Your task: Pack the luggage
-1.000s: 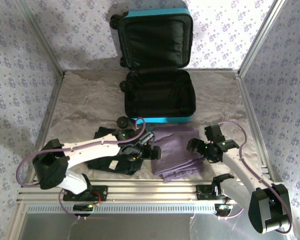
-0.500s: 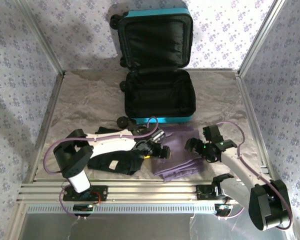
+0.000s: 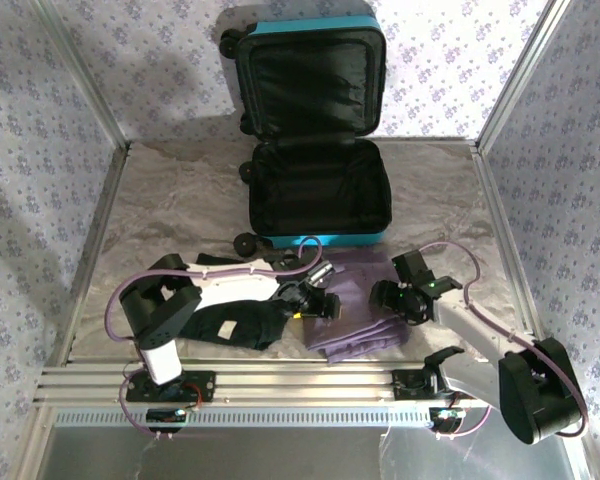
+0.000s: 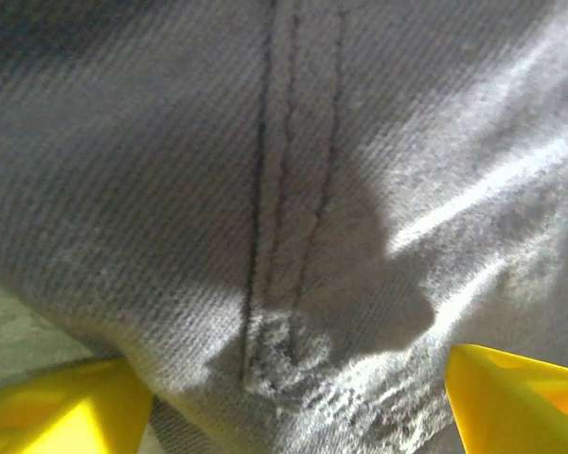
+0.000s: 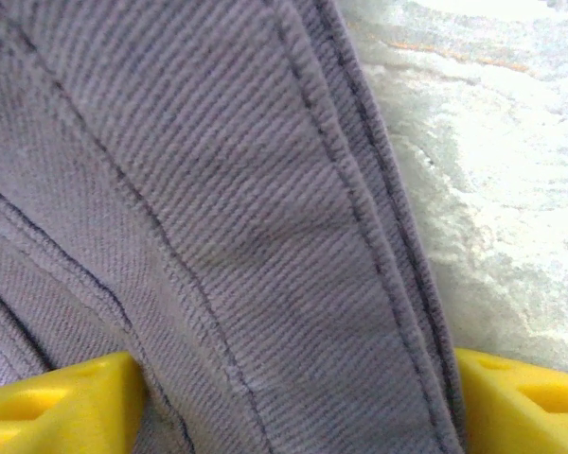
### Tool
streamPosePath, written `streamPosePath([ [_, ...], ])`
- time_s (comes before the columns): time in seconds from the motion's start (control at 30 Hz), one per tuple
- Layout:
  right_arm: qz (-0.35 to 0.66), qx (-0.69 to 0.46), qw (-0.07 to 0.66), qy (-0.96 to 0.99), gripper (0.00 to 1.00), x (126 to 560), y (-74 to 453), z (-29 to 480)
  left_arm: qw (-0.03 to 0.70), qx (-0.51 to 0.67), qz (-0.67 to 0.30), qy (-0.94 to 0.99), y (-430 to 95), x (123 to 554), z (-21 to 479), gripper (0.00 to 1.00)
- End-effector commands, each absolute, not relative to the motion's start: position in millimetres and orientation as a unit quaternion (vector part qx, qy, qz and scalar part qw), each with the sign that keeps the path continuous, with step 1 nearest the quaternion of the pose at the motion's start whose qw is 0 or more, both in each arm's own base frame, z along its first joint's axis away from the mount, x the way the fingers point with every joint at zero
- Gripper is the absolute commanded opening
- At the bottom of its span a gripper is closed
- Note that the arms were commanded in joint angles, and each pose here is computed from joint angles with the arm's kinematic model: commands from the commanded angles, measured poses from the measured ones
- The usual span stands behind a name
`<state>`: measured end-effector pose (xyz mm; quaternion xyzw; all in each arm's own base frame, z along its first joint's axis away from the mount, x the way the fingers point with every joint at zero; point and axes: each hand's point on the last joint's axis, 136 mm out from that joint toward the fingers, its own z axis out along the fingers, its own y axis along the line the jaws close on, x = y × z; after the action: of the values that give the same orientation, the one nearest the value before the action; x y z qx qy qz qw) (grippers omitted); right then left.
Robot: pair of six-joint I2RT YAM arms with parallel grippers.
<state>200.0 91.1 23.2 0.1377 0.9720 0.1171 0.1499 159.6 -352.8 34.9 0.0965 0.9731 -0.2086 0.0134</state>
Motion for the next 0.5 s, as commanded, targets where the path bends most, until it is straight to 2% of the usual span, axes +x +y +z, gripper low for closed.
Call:
streamPosePath([
  [0.0, 0.153, 0.123, 0.125, 0.973, 0.67, 192, 111, 14, 0.000, 0.095, -0.209, 0.973, -358, 157, 20, 0.73],
  [0.07, 0.155, 0.114, 0.123, 0.974, 0.54, 191, 113, 14, -0.001, 0.097, -0.217, 0.971, -361, 156, 20, 0.65],
  [0.1, 0.156, 0.110, 0.123, 0.974, 0.46, 190, 114, 15, 0.002, 0.099, -0.220, 0.971, -362, 157, 22, 0.57],
  [0.2, 0.165, 0.098, 0.128, 0.973, 0.07, 192, 119, 22, 0.017, 0.116, -0.221, 0.968, -364, 162, 34, 0.39],
  [0.23, 0.169, 0.093, 0.131, 0.972, 0.00, 194, 122, 25, 0.024, 0.123, -0.220, 0.967, -365, 164, 39, 0.33],
  [0.33, 0.174, 0.077, 0.137, 0.972, 0.00, 196, 127, 36, 0.034, 0.137, -0.220, 0.965, -366, 167, 54, 0.13],
  [0.43, 0.179, 0.068, 0.153, 0.970, 0.00, 197, 130, 52, 0.052, 0.147, -0.232, 0.960, -367, 169, 74, 0.01],
  [0.47, 0.183, 0.066, 0.159, 0.968, 0.00, 198, 132, 58, 0.058, 0.149, -0.234, 0.959, -366, 170, 81, 0.00],
])
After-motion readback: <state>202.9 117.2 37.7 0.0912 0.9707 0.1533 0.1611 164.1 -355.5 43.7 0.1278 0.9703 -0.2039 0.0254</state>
